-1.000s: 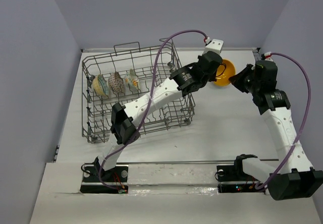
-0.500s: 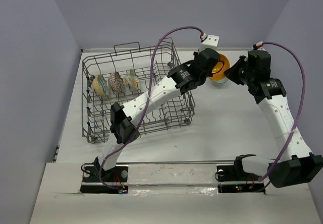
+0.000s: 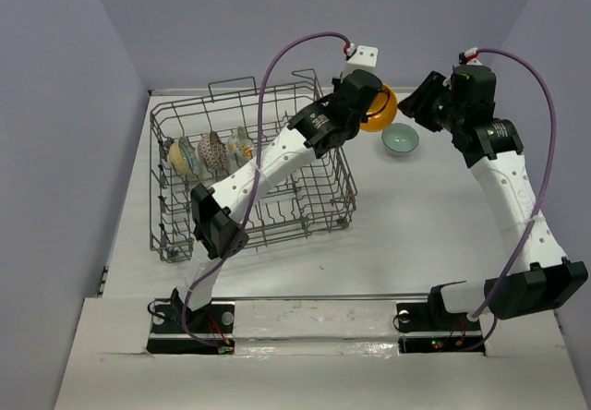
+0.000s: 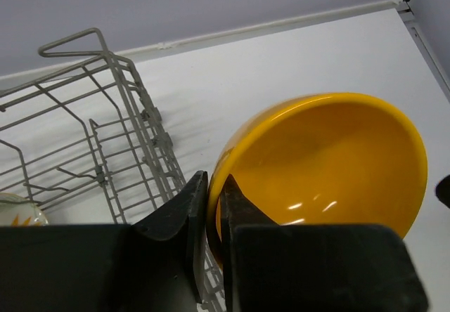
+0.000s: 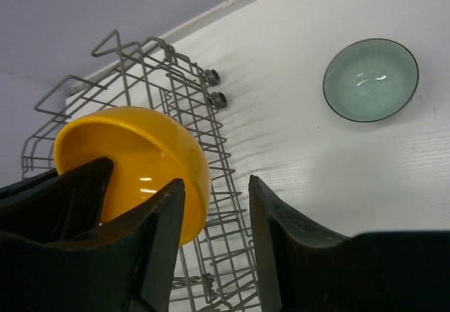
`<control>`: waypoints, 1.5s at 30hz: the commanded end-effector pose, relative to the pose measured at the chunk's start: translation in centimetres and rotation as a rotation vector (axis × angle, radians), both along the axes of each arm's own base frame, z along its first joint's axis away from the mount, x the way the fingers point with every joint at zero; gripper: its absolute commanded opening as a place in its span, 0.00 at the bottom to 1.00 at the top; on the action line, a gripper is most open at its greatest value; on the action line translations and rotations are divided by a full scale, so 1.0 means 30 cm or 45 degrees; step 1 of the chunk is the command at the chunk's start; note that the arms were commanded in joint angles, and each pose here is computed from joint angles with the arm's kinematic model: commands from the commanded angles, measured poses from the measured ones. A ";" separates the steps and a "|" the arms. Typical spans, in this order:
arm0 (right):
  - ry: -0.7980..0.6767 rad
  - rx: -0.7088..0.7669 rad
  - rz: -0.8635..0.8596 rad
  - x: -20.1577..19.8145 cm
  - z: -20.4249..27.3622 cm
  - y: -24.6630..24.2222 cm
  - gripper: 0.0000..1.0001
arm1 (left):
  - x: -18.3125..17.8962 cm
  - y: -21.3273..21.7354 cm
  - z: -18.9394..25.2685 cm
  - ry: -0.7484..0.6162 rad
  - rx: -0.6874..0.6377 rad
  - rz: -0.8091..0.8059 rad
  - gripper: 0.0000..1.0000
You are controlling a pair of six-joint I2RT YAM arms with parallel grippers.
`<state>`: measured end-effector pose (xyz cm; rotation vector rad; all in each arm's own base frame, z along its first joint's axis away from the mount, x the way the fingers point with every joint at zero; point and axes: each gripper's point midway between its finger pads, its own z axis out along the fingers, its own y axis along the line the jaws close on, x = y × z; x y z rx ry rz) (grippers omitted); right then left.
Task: Load the bowls into the dish rack
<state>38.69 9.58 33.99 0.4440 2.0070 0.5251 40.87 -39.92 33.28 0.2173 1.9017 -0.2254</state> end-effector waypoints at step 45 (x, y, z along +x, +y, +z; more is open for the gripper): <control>-0.003 -0.641 0.255 0.094 -0.128 0.431 0.73 | -0.414 1.146 -0.064 0.048 0.510 1.005 0.00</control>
